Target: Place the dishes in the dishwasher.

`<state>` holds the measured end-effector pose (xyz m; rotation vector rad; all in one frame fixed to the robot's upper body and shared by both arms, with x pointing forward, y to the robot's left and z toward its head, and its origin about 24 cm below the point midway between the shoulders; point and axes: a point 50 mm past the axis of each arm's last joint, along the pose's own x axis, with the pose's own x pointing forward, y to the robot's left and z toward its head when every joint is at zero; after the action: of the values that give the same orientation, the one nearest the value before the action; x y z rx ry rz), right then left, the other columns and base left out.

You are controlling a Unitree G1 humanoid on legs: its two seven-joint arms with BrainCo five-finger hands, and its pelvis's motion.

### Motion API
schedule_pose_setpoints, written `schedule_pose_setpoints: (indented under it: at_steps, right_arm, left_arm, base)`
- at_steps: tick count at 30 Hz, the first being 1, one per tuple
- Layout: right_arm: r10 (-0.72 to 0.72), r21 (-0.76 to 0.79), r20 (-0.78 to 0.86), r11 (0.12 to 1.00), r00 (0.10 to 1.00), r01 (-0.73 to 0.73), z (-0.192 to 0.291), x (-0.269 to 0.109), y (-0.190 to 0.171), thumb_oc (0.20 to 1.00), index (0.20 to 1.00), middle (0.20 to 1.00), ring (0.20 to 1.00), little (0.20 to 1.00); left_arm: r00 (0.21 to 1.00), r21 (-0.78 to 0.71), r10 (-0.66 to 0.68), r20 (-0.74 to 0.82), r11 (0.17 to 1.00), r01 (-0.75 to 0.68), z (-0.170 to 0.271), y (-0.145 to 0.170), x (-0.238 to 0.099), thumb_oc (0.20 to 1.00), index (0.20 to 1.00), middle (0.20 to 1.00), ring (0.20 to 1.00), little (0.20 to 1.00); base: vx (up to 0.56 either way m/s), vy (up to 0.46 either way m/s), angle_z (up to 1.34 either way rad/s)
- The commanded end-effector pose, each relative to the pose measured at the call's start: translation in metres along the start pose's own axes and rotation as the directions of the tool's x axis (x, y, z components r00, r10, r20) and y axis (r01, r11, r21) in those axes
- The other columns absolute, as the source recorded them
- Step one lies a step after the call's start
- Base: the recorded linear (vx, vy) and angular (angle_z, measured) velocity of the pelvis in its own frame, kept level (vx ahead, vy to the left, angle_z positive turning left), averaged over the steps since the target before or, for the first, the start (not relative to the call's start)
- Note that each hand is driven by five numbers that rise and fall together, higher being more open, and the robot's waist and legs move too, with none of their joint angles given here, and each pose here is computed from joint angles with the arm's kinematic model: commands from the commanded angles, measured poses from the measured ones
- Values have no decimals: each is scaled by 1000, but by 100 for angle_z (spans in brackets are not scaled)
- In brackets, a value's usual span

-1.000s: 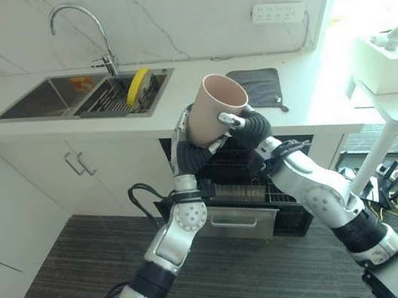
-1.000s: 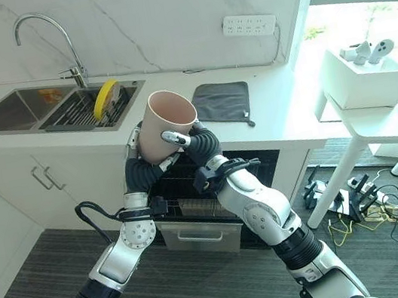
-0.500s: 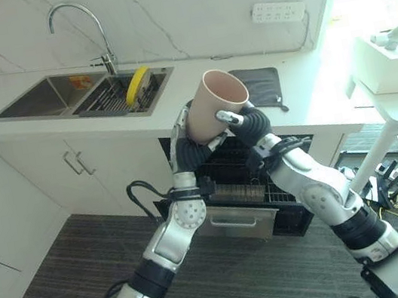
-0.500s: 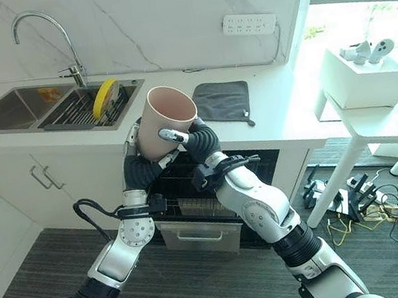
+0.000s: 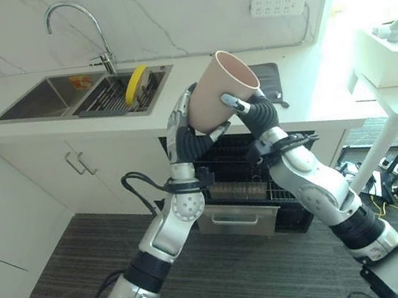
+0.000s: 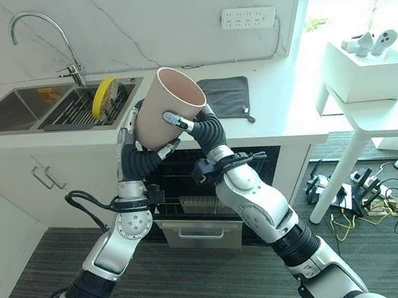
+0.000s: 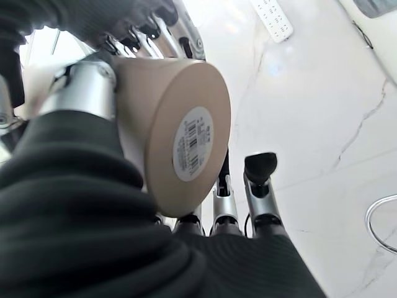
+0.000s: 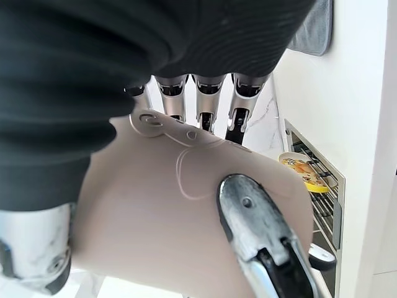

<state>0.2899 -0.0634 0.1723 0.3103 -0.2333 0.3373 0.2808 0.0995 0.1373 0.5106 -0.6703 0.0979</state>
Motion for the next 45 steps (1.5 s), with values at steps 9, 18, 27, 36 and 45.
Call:
schedule_pose_setpoints:
  at_steps: [9,18,27,36,45]
  right_arm:
    - [66,3,279,998,958,-69,55,12,21,200,200,200,200,200]
    - [31,-214,406,975,913,62,84,-19,-27,200,200,200,200,200]
    - [0,-268,418,955,908,123,83,-49,-64,200,200,200,200,200]
    - [-45,-374,397,904,917,207,92,-50,-90,200,200,200,200,200]
    - [47,-433,438,886,898,165,116,-27,-80,200,200,200,200,200]
  left_arm:
    - [973,-150,-141,183,974,170,36,-10,14,1000,1000,1000,1000,1000]
    - [973,-279,-190,130,935,220,31,10,8,1000,1000,1000,1000,1000]
    - [983,-214,-152,99,962,171,19,46,20,1000,1000,1000,1000,1000]
    - [973,-177,-226,-56,961,213,-6,71,27,1000,1000,1000,1000,1000]
    - [968,-32,-236,-88,972,234,-5,93,56,1000,1000,1000,1000,1000]
  base:
    - [4,-27,0]
    - [26,-89,9]
    - [36,153,-34]
    - [-43,-23,6]
    - [-188,39,-7]
